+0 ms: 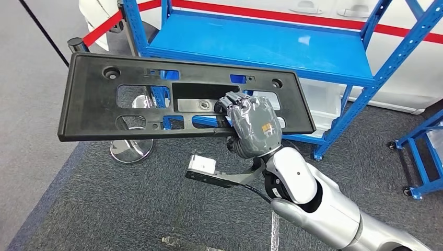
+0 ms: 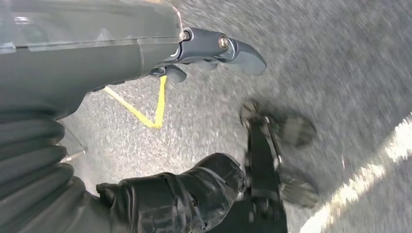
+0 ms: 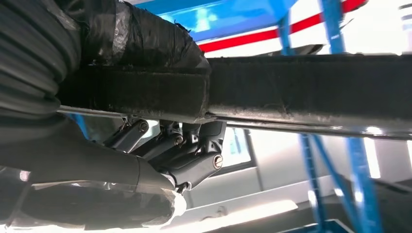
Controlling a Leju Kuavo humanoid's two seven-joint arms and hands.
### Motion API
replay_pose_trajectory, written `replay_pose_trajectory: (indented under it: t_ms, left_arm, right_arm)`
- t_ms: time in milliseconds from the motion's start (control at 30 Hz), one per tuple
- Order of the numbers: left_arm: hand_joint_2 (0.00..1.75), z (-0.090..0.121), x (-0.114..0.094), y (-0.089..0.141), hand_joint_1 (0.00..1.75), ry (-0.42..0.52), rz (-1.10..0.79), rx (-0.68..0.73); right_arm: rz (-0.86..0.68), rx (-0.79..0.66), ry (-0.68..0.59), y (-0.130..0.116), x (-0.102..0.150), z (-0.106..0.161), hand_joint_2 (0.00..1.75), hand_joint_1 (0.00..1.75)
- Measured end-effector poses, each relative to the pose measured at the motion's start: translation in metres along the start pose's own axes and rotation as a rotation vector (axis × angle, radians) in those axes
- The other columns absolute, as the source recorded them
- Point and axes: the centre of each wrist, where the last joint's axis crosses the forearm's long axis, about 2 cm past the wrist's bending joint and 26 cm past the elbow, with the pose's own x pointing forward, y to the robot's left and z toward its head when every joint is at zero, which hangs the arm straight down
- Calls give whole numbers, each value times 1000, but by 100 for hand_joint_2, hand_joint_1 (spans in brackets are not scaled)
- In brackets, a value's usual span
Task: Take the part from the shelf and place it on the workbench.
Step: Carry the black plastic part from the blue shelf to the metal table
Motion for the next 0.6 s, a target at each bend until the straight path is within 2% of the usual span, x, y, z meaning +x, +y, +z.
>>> replay_pose_trajectory:
  t_ms: [600]
  left_arm:
    - [175, 0, -4, -2, 0, 9, 2, -2]
  right_arm:
    - [3, 7, -1, 5, 2, -4, 175, 175]
